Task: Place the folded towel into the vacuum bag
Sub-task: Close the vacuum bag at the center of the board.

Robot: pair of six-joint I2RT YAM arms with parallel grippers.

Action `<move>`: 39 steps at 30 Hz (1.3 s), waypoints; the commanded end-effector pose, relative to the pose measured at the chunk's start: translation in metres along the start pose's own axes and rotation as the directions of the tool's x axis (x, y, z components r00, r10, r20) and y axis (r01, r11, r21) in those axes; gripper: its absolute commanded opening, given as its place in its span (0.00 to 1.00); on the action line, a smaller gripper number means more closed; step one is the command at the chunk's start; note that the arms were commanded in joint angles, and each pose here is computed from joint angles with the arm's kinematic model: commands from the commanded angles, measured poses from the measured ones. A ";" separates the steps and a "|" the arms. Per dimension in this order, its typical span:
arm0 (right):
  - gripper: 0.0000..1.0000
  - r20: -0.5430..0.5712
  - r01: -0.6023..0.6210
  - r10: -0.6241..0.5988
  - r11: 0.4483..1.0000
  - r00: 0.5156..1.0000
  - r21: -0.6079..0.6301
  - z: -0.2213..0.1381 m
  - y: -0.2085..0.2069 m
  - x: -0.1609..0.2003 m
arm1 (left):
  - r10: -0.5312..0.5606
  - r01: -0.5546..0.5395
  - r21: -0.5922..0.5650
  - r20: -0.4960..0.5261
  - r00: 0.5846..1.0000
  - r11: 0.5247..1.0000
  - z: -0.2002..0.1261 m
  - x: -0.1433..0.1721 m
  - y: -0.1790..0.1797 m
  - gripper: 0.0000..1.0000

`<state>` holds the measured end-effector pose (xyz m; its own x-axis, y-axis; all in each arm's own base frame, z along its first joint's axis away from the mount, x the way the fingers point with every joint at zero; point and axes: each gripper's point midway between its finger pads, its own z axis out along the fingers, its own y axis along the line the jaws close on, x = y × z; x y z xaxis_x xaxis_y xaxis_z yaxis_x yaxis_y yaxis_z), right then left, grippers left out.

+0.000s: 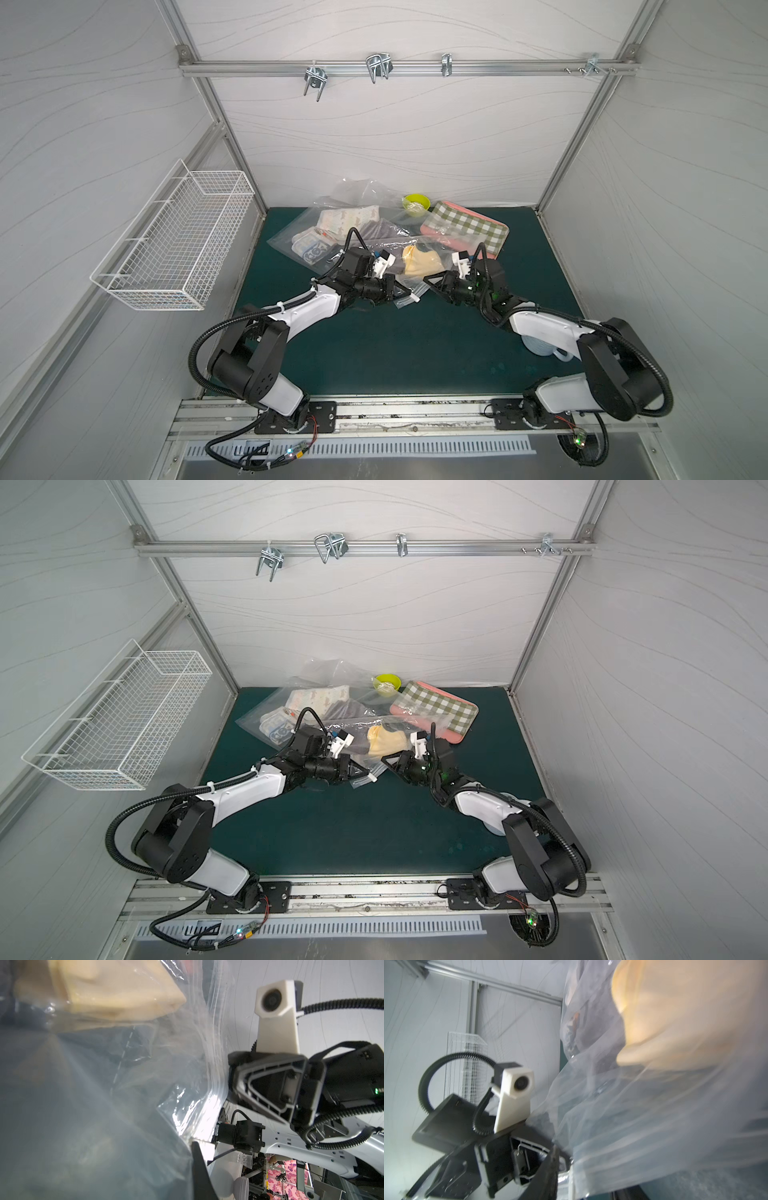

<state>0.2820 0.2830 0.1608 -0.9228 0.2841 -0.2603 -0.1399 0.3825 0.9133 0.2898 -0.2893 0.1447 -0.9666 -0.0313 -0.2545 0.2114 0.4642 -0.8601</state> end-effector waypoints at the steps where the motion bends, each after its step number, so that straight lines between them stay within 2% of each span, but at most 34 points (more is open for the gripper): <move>1: 0.38 -0.122 0.047 -0.053 0.998 0.991 -0.044 -0.002 0.006 0.024 | 0.030 -0.036 0.083 0.080 0.996 0.996 0.002 -0.033 -0.027 0.00; 6: 0.34 -0.136 0.045 -0.053 0.997 0.989 -0.065 0.003 0.010 0.025 | 0.009 -0.023 0.122 0.115 0.993 0.992 0.004 -0.042 -0.033 0.00; 11: 0.25 -0.146 0.019 -0.033 0.995 0.989 -0.094 0.011 0.009 0.026 | 0.023 -0.036 0.100 0.124 0.992 0.994 0.001 -0.038 -0.031 0.00; 15: 0.23 -0.118 0.004 -0.017 0.994 0.993 -0.105 0.014 0.010 0.021 | 0.037 -0.046 0.077 0.115 0.993 0.996 0.001 -0.032 -0.028 0.00; 18: 0.17 -0.103 -0.014 0.003 0.993 0.995 -0.116 0.017 0.010 0.017 | 0.054 -0.059 0.053 0.103 0.993 0.997 0.001 -0.027 -0.026 0.00; 26: 0.03 -0.082 -0.023 0.015 0.995 0.997 -0.099 0.021 0.010 0.013 | 0.072 -0.074 0.022 0.090 0.993 0.997 0.000 -0.021 -0.023 0.00; 30: 0.00 -0.068 -0.021 0.016 0.997 0.998 -0.075 0.021 0.009 0.014 | 0.074 -0.076 0.025 0.089 0.993 0.997 0.000 -0.021 -0.024 0.00; 35: 0.00 0.013 -0.050 0.050 0.999 0.999 -0.005 0.018 -0.007 0.006 | 0.079 -0.082 0.030 0.087 0.993 0.996 -0.001 -0.020 -0.025 0.00; 39: 0.00 0.111 -0.094 0.089 0.995 0.990 0.036 0.004 -0.022 -0.014 | 0.083 -0.087 0.037 0.079 0.993 0.996 -0.001 -0.018 -0.026 0.00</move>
<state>0.2744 0.3019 0.1517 -0.9416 0.2623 -0.2114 -0.1169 0.3340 0.9353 0.3064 -0.2941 0.1485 -0.9475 -0.0920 -0.3062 0.2270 0.4808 -0.8469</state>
